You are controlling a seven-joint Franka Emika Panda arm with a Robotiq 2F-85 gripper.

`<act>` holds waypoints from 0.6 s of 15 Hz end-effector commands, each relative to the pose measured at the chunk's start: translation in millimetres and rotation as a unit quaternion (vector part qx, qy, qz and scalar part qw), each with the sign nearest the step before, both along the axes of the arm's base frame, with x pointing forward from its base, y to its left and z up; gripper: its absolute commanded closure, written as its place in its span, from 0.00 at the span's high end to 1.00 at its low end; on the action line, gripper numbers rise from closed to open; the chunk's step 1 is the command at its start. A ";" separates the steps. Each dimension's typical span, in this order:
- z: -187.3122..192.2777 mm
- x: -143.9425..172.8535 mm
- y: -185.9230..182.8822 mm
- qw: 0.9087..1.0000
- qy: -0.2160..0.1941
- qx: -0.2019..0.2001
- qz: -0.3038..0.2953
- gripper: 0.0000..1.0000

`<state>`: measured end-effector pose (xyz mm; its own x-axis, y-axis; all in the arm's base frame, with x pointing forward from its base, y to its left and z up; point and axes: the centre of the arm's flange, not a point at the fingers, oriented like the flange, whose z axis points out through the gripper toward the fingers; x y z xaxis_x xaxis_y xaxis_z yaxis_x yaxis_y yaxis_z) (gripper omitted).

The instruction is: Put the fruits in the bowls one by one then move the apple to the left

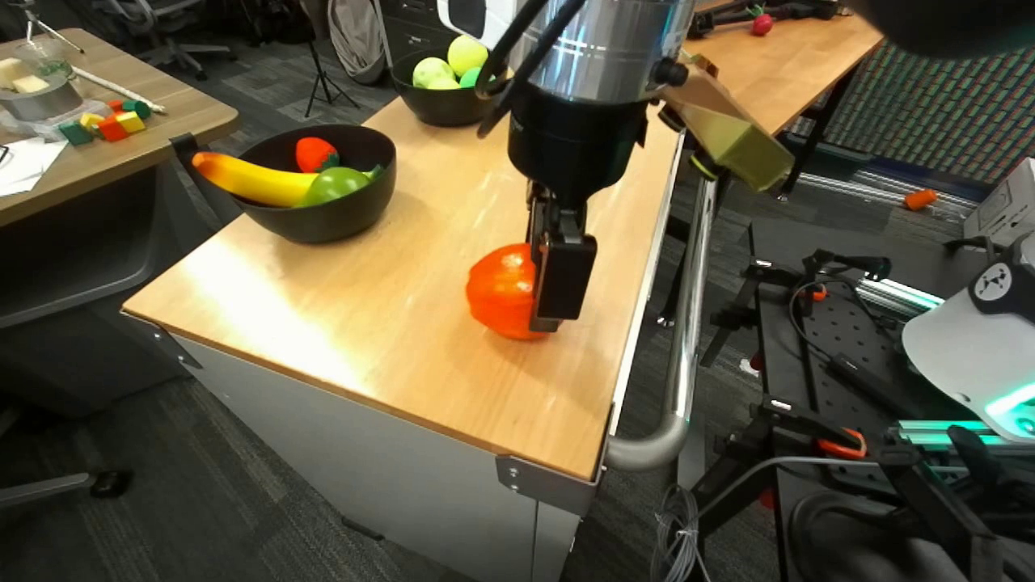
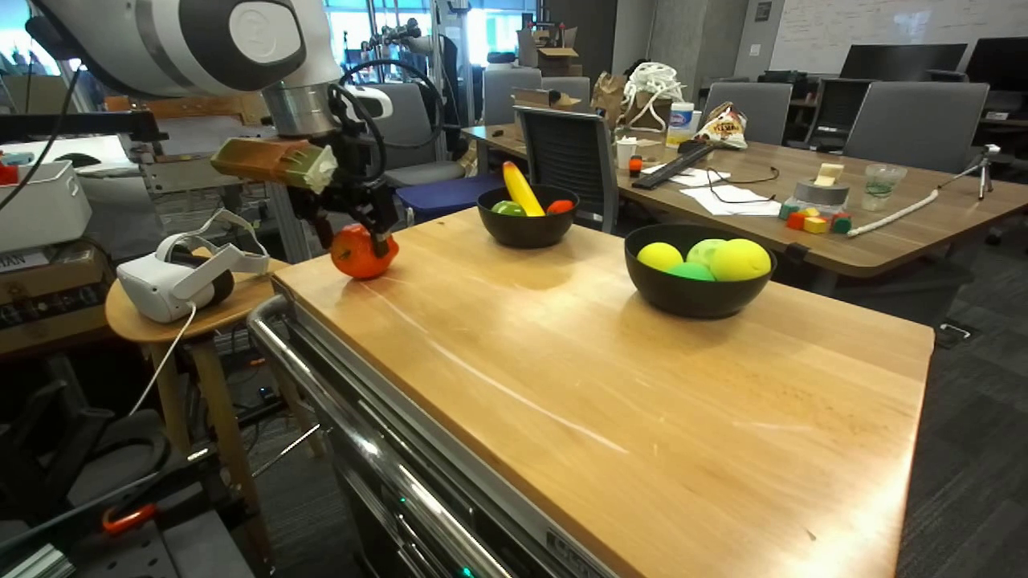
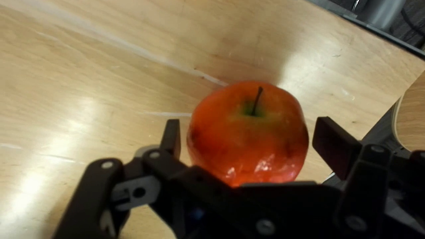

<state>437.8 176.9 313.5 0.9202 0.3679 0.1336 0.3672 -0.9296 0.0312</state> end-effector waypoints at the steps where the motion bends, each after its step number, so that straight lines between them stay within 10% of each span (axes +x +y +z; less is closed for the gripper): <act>1: 34.0 4.3 -13.4 1.000 -0.018 -0.001 -0.014 0.99; 9: 173.2 -44.9 -105.0 0.976 -0.155 0.053 -0.142 1.00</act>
